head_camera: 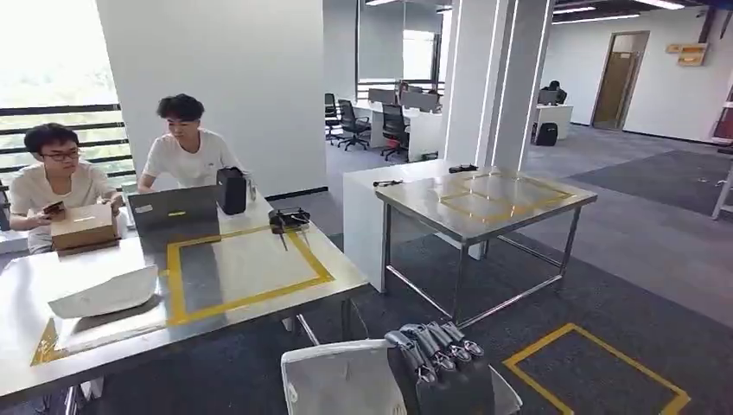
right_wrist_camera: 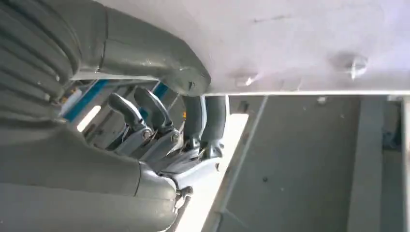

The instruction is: Take the parts from the cabinet and place them on the table.

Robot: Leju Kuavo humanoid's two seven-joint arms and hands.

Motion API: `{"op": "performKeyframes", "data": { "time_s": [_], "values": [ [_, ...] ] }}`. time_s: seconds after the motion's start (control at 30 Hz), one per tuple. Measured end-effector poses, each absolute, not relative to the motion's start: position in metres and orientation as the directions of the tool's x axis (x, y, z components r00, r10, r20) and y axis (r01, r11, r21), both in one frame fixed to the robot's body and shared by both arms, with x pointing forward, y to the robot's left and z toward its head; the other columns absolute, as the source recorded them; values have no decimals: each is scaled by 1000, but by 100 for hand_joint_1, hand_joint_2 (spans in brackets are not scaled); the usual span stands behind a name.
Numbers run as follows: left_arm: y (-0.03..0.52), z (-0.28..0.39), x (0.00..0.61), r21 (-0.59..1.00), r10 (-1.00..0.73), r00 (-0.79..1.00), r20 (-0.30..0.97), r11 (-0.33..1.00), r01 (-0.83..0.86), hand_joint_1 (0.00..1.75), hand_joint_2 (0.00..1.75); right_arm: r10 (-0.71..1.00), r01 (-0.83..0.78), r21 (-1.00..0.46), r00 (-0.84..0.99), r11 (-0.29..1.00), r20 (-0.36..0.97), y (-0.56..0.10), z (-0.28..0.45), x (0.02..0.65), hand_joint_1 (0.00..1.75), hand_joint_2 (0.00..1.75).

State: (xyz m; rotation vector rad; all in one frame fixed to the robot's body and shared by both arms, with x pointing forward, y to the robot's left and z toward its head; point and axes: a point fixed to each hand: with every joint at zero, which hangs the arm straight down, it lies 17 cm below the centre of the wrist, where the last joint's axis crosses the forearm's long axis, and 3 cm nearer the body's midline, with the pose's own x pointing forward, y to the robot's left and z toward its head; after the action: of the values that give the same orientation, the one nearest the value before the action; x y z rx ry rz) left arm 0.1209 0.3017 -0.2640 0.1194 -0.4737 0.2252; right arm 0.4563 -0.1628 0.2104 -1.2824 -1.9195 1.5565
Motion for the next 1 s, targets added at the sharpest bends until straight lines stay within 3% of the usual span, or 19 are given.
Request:
{"op": "performKeyframes", "data": {
  "time_s": [0.53,1.0],
  "values": [
    [299,-266,112,65,171,879,444,973,-222,0,175,808,405,-914,-530,-27,-258,-182,200,447,157,175],
    [276,-273,92,33,182,919,349,978,-207,0,175,810,372,-927,-527,-54,-258,-201,181,436,157,175]
  ]
}}
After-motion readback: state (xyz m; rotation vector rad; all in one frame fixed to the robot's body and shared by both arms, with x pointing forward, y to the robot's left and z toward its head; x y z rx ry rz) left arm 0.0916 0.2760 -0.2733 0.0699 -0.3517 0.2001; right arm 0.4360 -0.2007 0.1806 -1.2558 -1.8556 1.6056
